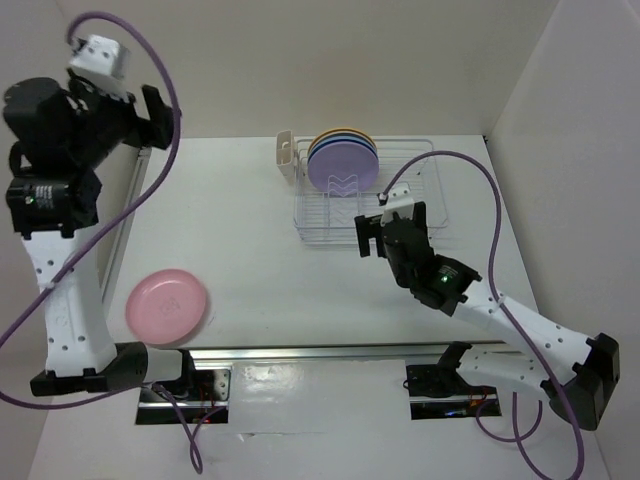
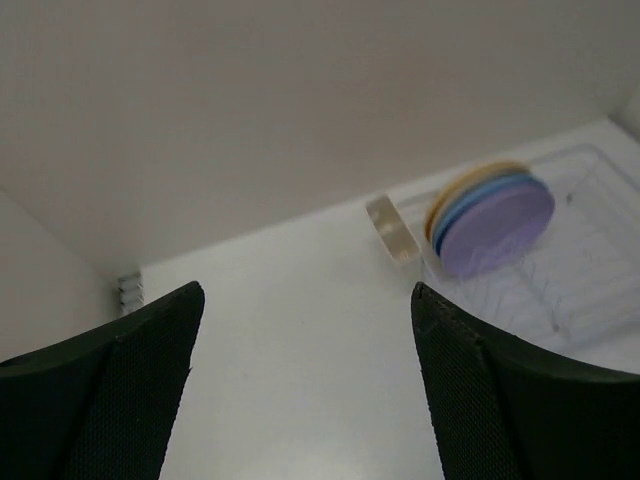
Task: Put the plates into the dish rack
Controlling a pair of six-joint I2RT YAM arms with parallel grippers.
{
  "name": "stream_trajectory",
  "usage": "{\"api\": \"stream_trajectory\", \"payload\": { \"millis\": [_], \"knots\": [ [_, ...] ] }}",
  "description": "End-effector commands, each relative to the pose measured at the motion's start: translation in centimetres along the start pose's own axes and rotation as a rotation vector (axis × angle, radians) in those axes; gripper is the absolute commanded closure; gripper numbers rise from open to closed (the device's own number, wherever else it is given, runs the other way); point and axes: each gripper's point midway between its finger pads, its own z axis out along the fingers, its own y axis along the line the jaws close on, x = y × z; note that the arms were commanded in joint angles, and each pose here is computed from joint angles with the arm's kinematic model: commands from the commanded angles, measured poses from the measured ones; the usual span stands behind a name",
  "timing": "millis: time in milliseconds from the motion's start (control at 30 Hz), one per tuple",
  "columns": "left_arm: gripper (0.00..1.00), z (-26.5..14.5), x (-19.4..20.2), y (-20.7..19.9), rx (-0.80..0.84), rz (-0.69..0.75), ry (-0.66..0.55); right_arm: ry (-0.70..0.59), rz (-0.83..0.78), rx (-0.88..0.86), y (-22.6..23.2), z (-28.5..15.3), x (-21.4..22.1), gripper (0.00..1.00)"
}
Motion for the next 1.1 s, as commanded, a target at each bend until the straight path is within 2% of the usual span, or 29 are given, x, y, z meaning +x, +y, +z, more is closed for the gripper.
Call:
{"api": "stream_trajectory", "payload": {
  "millis": [0, 67, 100, 133, 167, 200, 233, 267, 300, 333, 367, 433, 467, 500, 533, 567, 600, 633, 667, 700, 733, 800, 833, 867, 933, 1000, 1033, 1067],
  "knots": [
    [0.1, -5.4, -10.5, 1.3, -0.176, -0.043, -0.333, -0.005, -0.007, -0.007, 0.5, 0.3, -2.0, 0.0],
    [0.09, -8.8, -14.2, 3.4, -0.339, 0.009, -0.466, 0.004, -0.027, -0.006, 1.0, 1.0, -2.1, 0.0],
    [0.07, -11.4, -16.9, 4.1, -0.418, 0.03, -0.583, -0.002, -0.022, -0.02, 1.5, 1.2, -2.8, 0.0],
    [0.07, -13.8, -17.9, 5.6, -0.541, 0.015, -0.644, -0.007, -0.027, -0.021, 1.7, 1.4, -3.2, 0.0],
    [0.07, -15.3, -18.6, 6.1, -0.597, 0.03, -0.689, 0.005, -0.048, -0.029, 2.3, 2.1, -3.0, 0.0],
    [0.08, -14.5, -17.3, 7.2, -0.647, 0.043, -0.669, 0.008, -0.05, -0.038, 2.7, 2.4, -3.2, 0.0],
    [0.09, -18.7, -19.4, 6.8, -0.718, 0.078, -0.824, -0.006, -0.049, -0.039, 3.0, 2.6, -4.0, 0.0],
    [0.08, -20.4, -18.4, 8.6, -0.868, 0.054, -0.847, 0.006, -0.058, -0.038, 3.3, 3.1, -3.8, 0.0],
    [0.08, -21.3, -17.3, 9.7, -0.989, 0.142, -0.818, -0.003, -0.052, -0.039, 3.3, 3.0, -4.3, 0.0],
    [0.08, -18.1, -13.3, 11.5, -1.051, 0.208, -0.693, -0.009, -0.048, -0.04, 3.6, 3.2, -4.6, 0.0],
    [0.08, -19.0, -12.1, 12.1, -1.142, 0.317, -0.628, -0.009, -0.048, -0.04, 3.6, 3.2, -4.6, 0.0],
    [0.1, -14.1, -5.9, 13.5, -1.103, 0.395, -0.365, -0.009, -0.047, -0.04, 3.6, 3.3, -4.3, 0.0],
    [0.12, -12.0, -3.1, 13.5, -1.035, 0.388, -0.264, 0.002, -0.056, -0.038, 3.6, 3.4, -3.7, 0.0],
    [0.18, -10.9, 0.3, 13.1, -0.984, 0.302, -0.187, 0.008, -0.061, -0.028, 3.4, 3.4, -3.5, 0.0],
    [0.2, -8.9, 4.6, 12.7, -0.92, 0.275, -0.098, 0.016, -0.058, -0.028, 3.4, 3.4, -3.4, 0.0],
    [0.2, -8.0, 6.8, 11.9, -0.866, 0.233, -0.075, 0.023, -0.063, -0.027, 3.3, 3.3, -3.2, 0.0],
    [0.23, -7.6, 9.3, 10.9, -0.824, 0.132, -0.053, 0.03, -0.06, -0.026, 3.3, 3.3, -3.0, 0.0],
    [0.25, -5.9, 12.7, 9.6, -0.733, 0.091, 0.012, 0.046, -0.07, -0.033, 3.4, 3.3, -2.3, 0.0],
    [0.26, -5.6, 14.5, 9.0, -0.707, 0.058, 0.05, 0.058, -0.08, -0.032, 3.3, 3.4, -1.7, 0.0],
    [0.26, -5.5, 15.9, 8.4, -0.703, -0.035, 0.06, 0.06, -0.093, -0.032, 3.1, 3.2, -1.4, 0.0],
    [0.26, -5.7, 18.4, 7.2, -0.66, -0.066, 0.125, 0.062, -0.095, -0.031, 3.1, 3.3, -1.0, 0.0],
    [0.26, -6.2, 20.0, 5.7, -0.62, -0.131, 0.167, 0.073, -0.103, -0.03, 2.8, 3.1, 0.2, 0.0],
    [0.26, -6.3, 20.5, 4.8, -0.6, -0.213, 0.163, 0.072, -0.102, -0.03, 2.6, 2.9, 0.4, 0.0],
    [0.26, -6.6, 21.5, 3.3, -0.536, -0.235, 0.208, 0.085, -0.095, -0.04, 2.8, 2.9, 1.0, 0.0],
    [0.25, -6.7, 21.5, 0.6, -0.421, -0.316, 0.242, 0.095, -0.09, -0.054, 3.1, 2.8, 1.3, 0.0],
    [0.23, -6.6, 20.4, -1.7, -0.274, -0.311, 0.269, 0.094, -0.088, -0.067, 3.5, 3.1, 1.5, 0.0],
    [0.23, -6.7, 21.0, -3.5, -0.185, -0.344, 0.332, 0.089, -0.082, -0.078, 3.7, 3.1, 1.4, 0.0],
    [0.22, -6.8, 20.1, -3.9, -0.163, -0.343, 0.315, 0.088, -0.082, -0.078, 3.9, 3.4, 1.5, 0.0]
  ]
}}
